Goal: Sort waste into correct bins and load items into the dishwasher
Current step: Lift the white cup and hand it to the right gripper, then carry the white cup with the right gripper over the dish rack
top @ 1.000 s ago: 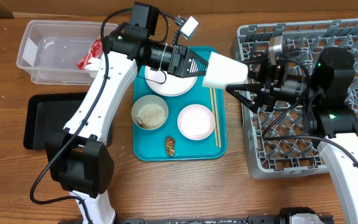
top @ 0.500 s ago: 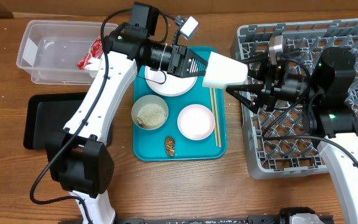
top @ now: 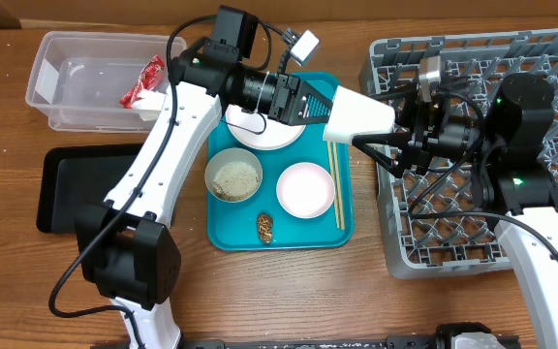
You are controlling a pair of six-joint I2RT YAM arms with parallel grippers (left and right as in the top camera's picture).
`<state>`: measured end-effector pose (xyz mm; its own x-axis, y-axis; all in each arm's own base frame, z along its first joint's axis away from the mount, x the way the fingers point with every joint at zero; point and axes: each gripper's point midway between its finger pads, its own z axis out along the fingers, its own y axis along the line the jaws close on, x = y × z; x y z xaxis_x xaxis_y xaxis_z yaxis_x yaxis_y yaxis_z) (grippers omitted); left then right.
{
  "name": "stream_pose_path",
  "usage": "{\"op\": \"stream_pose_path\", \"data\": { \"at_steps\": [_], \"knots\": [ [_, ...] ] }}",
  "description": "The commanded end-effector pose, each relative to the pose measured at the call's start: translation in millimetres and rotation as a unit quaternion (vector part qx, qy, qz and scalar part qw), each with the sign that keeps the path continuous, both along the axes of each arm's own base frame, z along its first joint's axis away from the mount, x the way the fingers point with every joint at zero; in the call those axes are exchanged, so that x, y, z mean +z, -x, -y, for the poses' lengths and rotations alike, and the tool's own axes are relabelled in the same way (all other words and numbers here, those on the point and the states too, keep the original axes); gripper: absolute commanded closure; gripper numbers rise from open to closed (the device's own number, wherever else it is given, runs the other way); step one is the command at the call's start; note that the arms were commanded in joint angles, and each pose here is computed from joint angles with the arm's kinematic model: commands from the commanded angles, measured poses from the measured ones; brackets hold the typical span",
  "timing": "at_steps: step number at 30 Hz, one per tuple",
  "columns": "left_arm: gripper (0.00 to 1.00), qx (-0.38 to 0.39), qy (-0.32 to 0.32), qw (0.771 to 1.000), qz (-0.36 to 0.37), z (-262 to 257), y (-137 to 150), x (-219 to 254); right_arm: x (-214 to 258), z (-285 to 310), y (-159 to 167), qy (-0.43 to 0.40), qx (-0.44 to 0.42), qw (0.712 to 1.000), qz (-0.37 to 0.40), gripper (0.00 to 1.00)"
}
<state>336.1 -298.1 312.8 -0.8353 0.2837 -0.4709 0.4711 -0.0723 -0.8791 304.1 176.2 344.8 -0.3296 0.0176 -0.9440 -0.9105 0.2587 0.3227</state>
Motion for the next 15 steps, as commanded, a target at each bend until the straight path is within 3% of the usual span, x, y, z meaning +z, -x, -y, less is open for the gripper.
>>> {"op": "stream_pose_path", "data": {
  "at_steps": [1, 15],
  "knots": [
    [0.96, 0.003, -0.003, 1.0, 0.013, 2.1, -3.5, -1.3, 12.0, -3.1, 7.3, -0.004, 0.02, 1.0, 0.017, 0.17],
    [0.96, 0.003, -0.003, 1.0, 0.011, 2.1, -4.0, -1.0, 9.7, -3.1, 7.8, -0.004, 0.02, 1.0, 0.007, 0.27]
  ]
}}
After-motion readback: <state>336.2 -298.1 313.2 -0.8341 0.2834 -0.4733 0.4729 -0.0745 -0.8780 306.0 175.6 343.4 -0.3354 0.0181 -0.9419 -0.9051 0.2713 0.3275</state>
